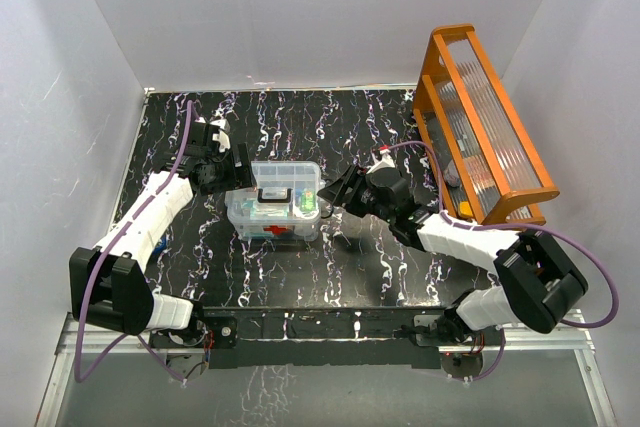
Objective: Organize the medicine kit
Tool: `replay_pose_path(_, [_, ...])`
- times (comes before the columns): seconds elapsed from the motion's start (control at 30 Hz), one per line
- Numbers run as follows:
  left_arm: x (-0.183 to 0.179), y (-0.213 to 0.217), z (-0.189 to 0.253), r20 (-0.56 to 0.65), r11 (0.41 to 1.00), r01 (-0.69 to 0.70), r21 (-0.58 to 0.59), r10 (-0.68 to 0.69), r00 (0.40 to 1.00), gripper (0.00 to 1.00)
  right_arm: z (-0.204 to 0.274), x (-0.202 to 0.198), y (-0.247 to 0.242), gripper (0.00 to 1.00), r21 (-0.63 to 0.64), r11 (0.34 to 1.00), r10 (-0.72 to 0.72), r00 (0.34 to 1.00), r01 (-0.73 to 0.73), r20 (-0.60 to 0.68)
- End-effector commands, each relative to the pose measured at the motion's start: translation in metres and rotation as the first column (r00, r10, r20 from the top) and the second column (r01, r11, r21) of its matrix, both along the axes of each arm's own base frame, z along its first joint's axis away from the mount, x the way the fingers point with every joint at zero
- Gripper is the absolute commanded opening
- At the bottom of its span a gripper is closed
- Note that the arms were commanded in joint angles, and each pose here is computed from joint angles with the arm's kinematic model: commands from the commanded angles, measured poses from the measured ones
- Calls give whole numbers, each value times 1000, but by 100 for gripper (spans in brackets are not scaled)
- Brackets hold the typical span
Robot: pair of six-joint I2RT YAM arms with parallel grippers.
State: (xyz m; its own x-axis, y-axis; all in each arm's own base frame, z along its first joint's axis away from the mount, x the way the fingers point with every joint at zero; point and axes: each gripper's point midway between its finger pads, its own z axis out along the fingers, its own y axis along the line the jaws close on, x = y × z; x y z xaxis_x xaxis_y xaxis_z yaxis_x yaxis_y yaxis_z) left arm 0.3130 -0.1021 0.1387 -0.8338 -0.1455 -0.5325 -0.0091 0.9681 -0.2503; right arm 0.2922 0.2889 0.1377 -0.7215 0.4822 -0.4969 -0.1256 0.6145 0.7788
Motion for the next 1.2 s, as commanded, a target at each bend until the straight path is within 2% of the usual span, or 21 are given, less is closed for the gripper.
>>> replay_pose_path(0.0, [-15, 8, -18, -74, 999, 8, 52, -4, 997, 82, 37, 6, 8, 58, 47, 998, 24, 995, -29, 101])
replay_pose_path(0.1, [-16, 7, -18, -76, 999, 10, 47, -7, 997, 82, 37, 4, 13, 62, 55, 997, 46, 994, -52, 103])
replay_pose_path(0.33, [-15, 7, -16, -73, 999, 13, 47, -9, 997, 83, 15, 7, 24, 85, 53, 995, 80, 995, -83, 56])
replay_pose_path(0.53, [-15, 5, -16, -73, 999, 15, 38, -12, 997, 83, -4, 11, 32, 98, 85, 994, 75, 997, -75, 3])
replay_pose_path(0.7, [-15, 6, -15, -74, 999, 14, 43, -10, 997, 84, -4, 12, 41, 98, 160, 983, 88, 996, -88, 4])
replay_pose_path(0.93, [-15, 5, -14, -72, 999, 14, 38, -11, 997, 84, -8, 9, 50, 98, 202, 969, 137, 990, -141, 32])
replay_pose_path(1.17, [-15, 5, -12, -74, 999, 12, 39, -9, 997, 84, -30, 3, 55, 98, 169, 964, 202, 979, -205, 35])
